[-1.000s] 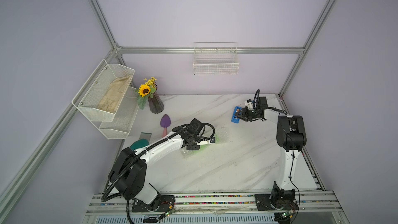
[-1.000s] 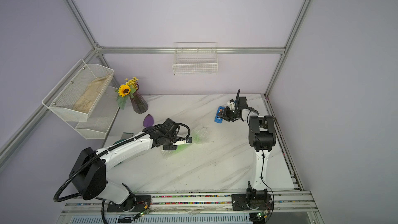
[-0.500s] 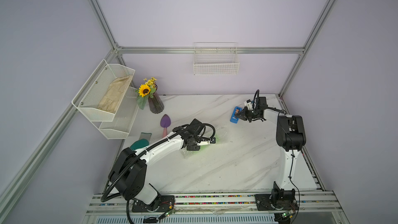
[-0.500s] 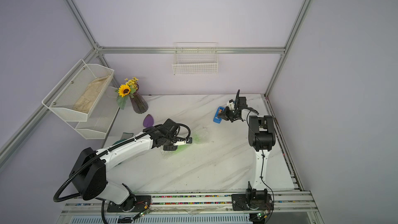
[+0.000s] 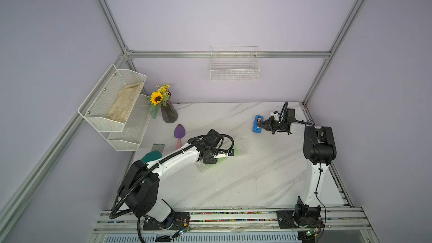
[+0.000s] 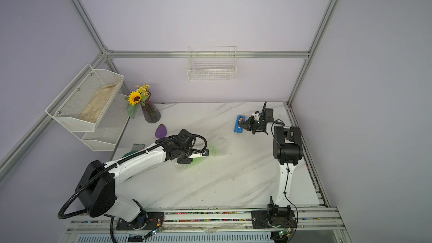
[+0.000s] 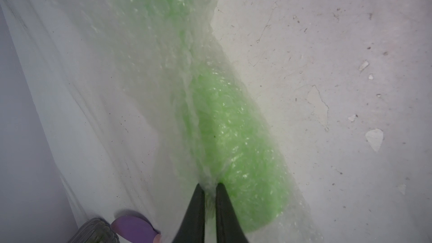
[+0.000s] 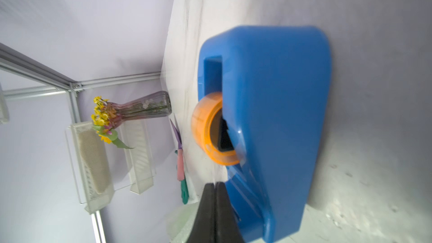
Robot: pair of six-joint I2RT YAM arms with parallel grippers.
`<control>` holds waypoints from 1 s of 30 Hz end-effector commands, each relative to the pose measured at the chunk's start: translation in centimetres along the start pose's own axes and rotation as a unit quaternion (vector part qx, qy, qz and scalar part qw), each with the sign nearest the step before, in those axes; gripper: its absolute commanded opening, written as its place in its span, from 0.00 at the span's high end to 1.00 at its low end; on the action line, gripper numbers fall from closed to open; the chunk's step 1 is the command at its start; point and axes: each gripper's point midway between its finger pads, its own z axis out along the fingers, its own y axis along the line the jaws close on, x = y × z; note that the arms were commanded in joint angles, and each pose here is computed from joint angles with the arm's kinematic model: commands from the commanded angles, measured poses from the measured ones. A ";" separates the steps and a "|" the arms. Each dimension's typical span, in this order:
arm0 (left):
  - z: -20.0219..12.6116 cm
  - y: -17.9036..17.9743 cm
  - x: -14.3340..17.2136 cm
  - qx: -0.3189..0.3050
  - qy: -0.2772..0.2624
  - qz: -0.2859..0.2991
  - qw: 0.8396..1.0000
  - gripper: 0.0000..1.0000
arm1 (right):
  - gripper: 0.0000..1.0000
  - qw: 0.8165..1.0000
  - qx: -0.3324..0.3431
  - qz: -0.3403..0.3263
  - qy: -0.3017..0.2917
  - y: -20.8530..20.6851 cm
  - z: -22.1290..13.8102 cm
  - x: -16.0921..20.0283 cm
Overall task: Wrap wine glasses in bubble wrap
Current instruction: Pull the tape from the tape cutter.
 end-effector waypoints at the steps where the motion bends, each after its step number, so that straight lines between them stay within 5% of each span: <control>1: 0.0 -0.5 0.1 0.006 0.004 0.004 1.000 0.88 | 1.00 0.997 -0.070 0.028 0.000 3.5 -1.1 -0.2; 13: -0.1 -0.4 0.0 0.006 0.005 0.005 1.000 0.88 | 1.00 0.993 -0.116 0.019 -0.008 6.9 -3.3 0.0; 30: 0.2 -0.8 -0.2 0.013 0.005 0.007 1.000 0.88 | 1.00 0.985 -0.123 0.125 0.002 1.1 -2.5 1.4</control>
